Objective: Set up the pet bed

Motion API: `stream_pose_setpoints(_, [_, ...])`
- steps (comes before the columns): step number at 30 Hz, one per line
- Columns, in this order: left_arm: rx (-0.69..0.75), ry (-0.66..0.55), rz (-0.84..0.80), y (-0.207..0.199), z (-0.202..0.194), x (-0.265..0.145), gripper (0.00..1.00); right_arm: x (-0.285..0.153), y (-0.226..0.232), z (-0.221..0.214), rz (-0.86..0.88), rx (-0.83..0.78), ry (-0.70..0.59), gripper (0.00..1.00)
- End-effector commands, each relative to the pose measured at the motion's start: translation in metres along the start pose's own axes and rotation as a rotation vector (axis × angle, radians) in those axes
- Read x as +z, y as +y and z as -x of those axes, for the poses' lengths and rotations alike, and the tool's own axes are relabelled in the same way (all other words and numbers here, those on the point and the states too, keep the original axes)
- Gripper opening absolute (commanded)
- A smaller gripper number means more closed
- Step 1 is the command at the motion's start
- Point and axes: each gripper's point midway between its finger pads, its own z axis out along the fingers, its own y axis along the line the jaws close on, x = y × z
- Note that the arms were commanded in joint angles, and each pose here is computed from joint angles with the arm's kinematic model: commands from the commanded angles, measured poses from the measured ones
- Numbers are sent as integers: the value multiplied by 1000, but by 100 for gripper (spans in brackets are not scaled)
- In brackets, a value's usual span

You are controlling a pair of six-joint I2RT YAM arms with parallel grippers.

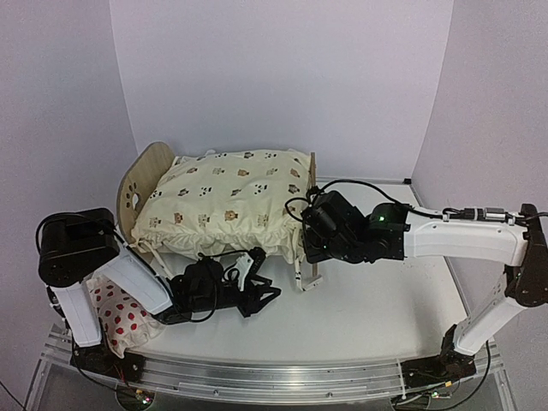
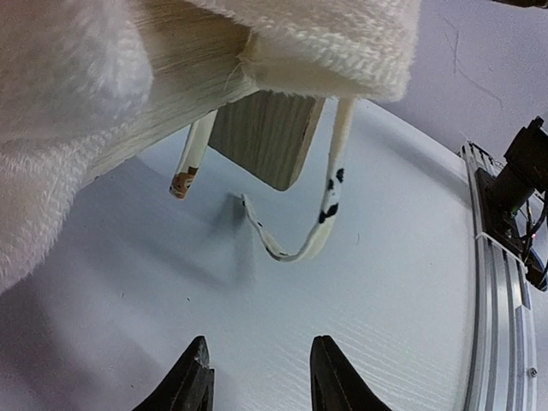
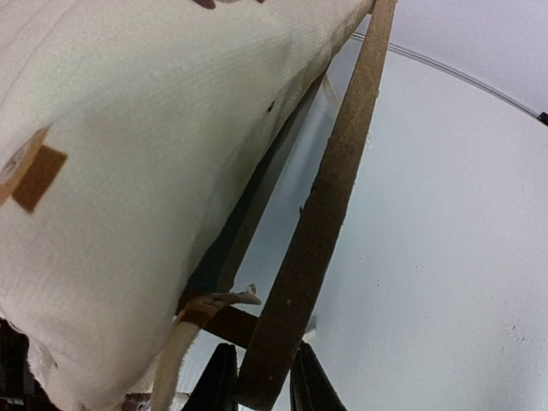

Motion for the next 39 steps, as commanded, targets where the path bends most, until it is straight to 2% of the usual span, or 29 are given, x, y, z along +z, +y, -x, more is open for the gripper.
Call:
stream_pose_setpoints(1, [27, -215, 16, -1, 48, 11, 37, -33, 28, 52, 101, 28, -153, 0])
stream_pose_setpoints(10, [32, -249, 61, 9, 54, 42, 33, -39, 33, 50, 114, 18, -155, 0])
stream_pose_setpoints(18, [35, -252, 68, 13, 47, 63, 44, -41, 35, 53, 113, 19, -163, 0])
stream_pose_setpoints(23, [53, -279, 79, 17, 44, 69, 46, -45, 38, 56, 120, 22, -174, 0])
stream_pose_setpoints(28, [96, -316, 91, 20, 44, 74, 46, -48, 45, 58, 132, 13, -179, 0])
stream_pose_setpoints(39, [118, -492, 258, 48, 60, 58, 49, -53, 50, 59, 135, -2, -186, 0])
